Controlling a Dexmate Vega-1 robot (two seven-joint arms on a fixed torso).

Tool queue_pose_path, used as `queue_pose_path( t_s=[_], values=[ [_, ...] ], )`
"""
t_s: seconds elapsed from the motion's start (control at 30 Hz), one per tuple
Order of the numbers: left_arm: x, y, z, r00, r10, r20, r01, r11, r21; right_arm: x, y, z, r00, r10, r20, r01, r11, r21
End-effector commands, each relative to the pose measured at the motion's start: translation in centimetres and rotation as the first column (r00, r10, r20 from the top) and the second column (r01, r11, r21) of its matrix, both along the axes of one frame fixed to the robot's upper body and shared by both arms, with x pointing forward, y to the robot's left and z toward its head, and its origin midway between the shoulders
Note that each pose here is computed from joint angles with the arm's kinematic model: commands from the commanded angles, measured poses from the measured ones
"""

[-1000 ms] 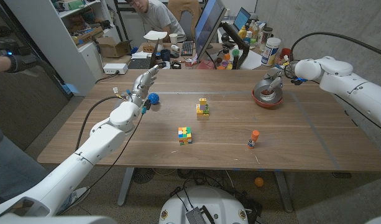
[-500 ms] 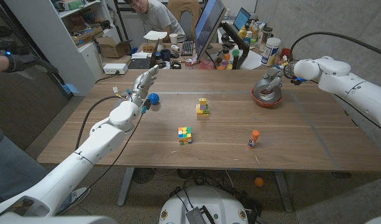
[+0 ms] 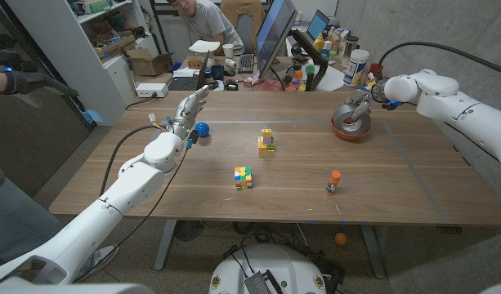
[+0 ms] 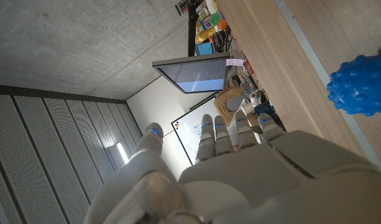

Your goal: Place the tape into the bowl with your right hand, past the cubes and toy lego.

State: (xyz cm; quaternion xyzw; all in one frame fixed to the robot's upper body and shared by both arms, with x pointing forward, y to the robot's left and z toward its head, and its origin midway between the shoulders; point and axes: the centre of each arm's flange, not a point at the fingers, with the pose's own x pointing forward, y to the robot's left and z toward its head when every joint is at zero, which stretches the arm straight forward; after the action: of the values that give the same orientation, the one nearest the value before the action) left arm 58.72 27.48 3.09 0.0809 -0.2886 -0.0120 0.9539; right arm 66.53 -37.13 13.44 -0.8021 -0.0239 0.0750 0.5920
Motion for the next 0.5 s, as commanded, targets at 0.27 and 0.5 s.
queue_pose_path(
  t_s=[0.27, 0.5],
  values=[
    [0.22, -0.17, 0.27, 1.0, -0.015, 0.009, 0.015, 1.0, 0.005, -0.82, -0.41, 0.38, 0.997, -0.046, -0.064, 0.044, 0.999, -0.021],
    [0.3, -0.18, 0.25, 1.0, -0.02, 0.01, 0.02, 1.0, 0.005, -1.29, -0.11, 0.76, 0.997, -0.044, -0.069, 0.042, 0.999, -0.029]
  ],
)
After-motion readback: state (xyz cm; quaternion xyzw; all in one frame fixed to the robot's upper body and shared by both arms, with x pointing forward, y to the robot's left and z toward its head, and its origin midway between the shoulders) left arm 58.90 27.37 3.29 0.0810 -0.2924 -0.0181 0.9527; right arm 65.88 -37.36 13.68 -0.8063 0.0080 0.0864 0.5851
